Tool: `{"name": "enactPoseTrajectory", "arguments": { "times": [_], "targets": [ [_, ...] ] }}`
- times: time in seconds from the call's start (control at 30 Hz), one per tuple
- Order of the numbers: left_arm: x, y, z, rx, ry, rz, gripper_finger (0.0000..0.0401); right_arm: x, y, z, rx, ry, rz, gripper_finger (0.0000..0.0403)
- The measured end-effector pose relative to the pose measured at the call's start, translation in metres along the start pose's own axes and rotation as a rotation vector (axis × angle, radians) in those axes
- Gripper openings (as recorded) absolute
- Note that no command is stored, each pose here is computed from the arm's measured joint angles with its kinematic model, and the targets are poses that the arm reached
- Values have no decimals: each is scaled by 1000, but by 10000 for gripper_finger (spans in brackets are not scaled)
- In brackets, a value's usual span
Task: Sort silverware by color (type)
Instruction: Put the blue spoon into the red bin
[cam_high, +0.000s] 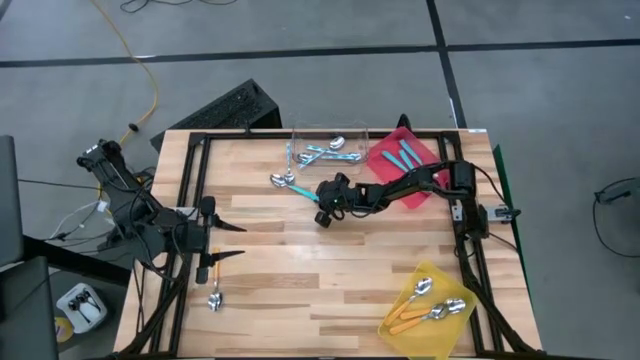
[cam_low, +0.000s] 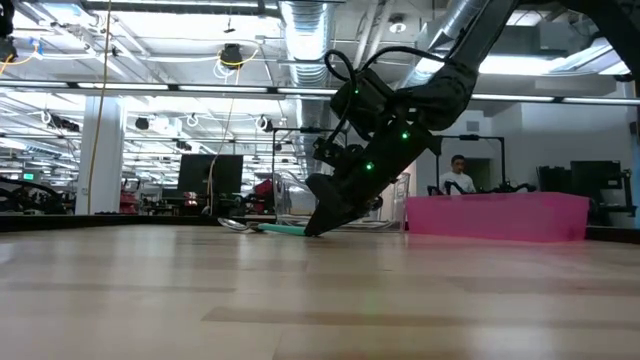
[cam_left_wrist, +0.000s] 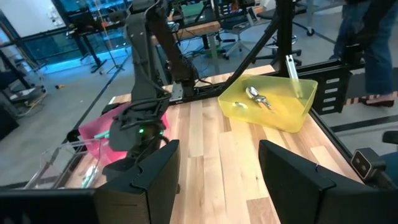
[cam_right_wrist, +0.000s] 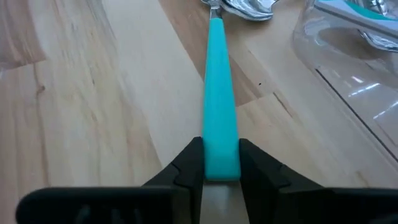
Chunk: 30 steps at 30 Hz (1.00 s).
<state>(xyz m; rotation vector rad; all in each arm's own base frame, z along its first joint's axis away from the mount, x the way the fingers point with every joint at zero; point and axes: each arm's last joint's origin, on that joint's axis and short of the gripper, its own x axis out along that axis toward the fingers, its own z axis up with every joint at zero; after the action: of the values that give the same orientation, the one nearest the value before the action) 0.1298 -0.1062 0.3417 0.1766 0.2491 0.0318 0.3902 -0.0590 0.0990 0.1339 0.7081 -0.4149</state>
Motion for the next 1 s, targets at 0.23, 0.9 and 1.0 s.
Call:
{"name": "enactPoseTrajectory", "arguments": {
  "times": [0.23,0.9,1.0],
  "targets": [
    [0,0,-2,-31,18,6,203,-8,31,-6,-21,-1,52,101],
    [23,-22,-19,-52,127,104,203,-45,120,-35,-45,-41,175,101],
    [30,-29,-20,-46,127,114,203,-47,123,-36,-49,-44,179,101]
  ]
}}
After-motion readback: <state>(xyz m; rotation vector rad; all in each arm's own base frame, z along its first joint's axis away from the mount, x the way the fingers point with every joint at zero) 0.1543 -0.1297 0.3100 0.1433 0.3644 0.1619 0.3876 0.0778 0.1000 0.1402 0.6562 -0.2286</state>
